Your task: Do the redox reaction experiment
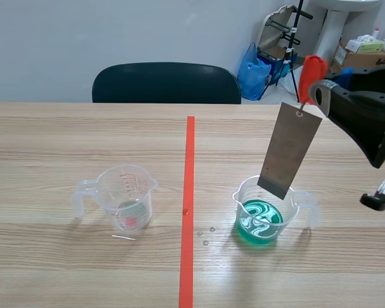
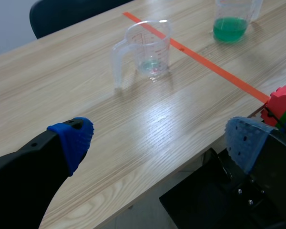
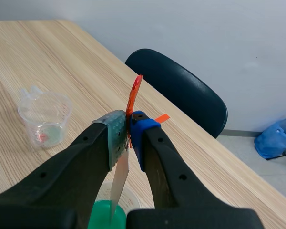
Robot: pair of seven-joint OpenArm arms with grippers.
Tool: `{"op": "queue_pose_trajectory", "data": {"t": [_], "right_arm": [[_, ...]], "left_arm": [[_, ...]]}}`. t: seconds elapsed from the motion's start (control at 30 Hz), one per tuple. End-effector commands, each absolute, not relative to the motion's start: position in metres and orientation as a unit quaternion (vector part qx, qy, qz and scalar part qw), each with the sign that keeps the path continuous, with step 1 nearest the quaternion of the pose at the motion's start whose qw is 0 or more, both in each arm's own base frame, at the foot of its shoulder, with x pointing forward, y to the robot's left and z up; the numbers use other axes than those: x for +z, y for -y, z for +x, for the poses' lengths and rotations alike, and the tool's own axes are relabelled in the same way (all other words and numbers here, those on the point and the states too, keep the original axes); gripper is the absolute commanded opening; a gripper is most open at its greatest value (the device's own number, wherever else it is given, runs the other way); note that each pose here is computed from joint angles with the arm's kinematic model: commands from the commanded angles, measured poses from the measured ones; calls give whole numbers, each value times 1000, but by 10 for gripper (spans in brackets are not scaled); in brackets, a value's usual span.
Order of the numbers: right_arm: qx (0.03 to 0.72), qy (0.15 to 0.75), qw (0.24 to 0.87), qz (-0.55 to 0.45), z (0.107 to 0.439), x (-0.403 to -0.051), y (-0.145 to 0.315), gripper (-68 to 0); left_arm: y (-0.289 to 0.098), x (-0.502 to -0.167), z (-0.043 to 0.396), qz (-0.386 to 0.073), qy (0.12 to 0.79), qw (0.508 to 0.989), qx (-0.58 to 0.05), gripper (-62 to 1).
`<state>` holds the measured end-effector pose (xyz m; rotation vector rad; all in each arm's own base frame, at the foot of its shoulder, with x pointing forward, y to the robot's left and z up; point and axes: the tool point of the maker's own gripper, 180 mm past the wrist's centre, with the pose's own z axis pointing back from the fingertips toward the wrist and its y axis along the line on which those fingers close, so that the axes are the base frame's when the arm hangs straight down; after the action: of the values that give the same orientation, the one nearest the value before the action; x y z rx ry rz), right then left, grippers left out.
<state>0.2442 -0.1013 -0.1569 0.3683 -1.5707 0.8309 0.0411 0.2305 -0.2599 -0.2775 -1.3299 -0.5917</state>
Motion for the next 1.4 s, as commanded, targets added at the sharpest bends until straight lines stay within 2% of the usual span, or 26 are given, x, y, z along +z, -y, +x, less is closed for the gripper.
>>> {"op": "queue_pose_trajectory", "data": {"t": [0.0,1.37], "right_arm": [[358,696,601,162,246,-145,99,-657],[371,684,601,186,239,-148,92,-657]], "left_arm": [[-230,-253,44,-127,618,729,-264,10],[-231,-260,43,-123,605,740,-266,11]]}}
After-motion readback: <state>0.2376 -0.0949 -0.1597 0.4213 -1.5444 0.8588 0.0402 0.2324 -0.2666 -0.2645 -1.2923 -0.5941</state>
